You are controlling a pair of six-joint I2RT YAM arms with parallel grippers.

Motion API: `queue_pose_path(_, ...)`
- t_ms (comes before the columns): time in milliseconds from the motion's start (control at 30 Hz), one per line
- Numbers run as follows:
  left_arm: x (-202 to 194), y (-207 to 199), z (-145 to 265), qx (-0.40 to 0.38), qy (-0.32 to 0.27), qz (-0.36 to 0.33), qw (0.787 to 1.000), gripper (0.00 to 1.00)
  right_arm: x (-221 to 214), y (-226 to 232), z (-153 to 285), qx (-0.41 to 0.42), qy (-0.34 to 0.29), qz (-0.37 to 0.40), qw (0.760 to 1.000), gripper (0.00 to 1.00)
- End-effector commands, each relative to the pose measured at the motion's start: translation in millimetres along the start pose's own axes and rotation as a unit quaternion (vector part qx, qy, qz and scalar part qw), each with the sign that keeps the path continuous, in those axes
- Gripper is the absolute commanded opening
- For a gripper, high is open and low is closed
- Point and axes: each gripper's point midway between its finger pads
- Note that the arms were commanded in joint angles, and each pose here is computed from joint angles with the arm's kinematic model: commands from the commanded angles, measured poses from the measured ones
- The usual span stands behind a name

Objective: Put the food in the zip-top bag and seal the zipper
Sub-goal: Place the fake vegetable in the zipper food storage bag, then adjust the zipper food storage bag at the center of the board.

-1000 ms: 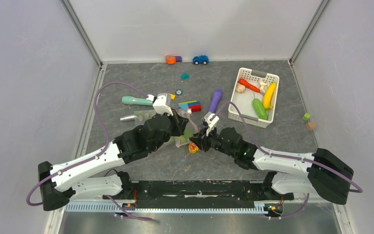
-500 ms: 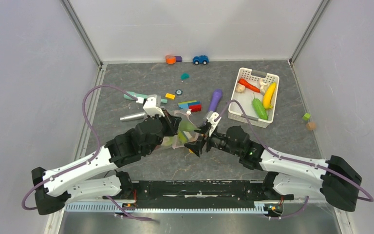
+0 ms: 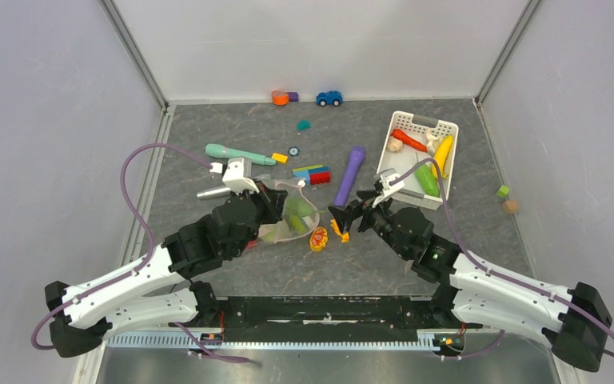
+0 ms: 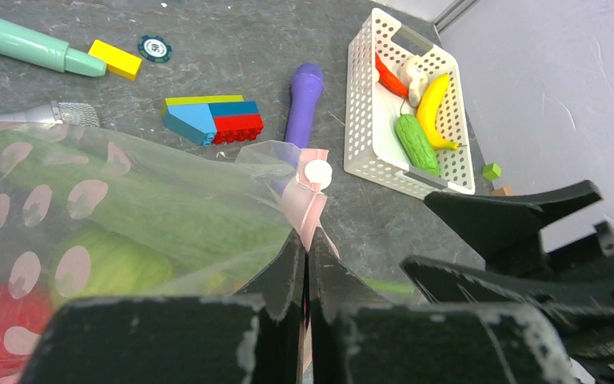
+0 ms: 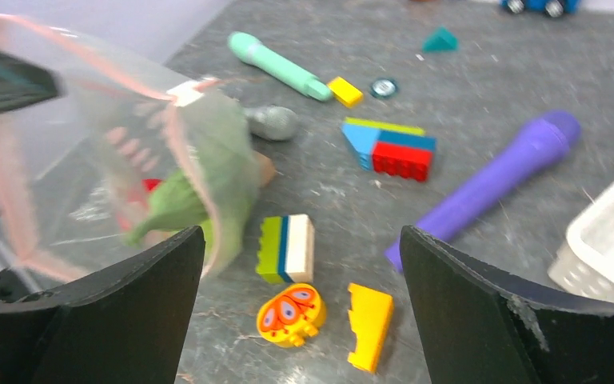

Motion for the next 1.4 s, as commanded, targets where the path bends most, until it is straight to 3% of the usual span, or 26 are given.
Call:
queue_pose_path(0,15.0,0.3,3.0,0.006,-0.026,0.019,0.999,0.05,-18.3,-30.2,-8.0,-0.075,0.031,-0.041,0.996,0.96)
queue_pose_path(333,15.2,-1.4,3.5,0.004,-0.023,0.017,1.0,0.05,-26.1,20.0,-33.7,0.07,0.061,-0.059,0.994,0.88)
queue_pose_path(1033,11.8,2.6,1.2,0.015,-0.021,0.011,1.0,0.05,-20.1,48.9,-32.3,0.149,0.068,-0.066,0.984,0.83)
queue_pose_path(1233,9.3,2.2,0.8,0.012,-0.019,0.012,1.0,0.05,-25.6,43.6,-31.2,0.137,0.073,-0.065,0.986,0.82)
queue_pose_path(1367,10.3,2.2,2.1,0.01,-0.019,0.013,1.0,0.05,-34.1,36.3,-40.9,0.112,0.083,-0.067,0.988,0.76)
Point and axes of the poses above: each gripper's point midway between its finger pads, its own z axis back along the fingers, its own y axis along the line the jaws close on, x = y × z
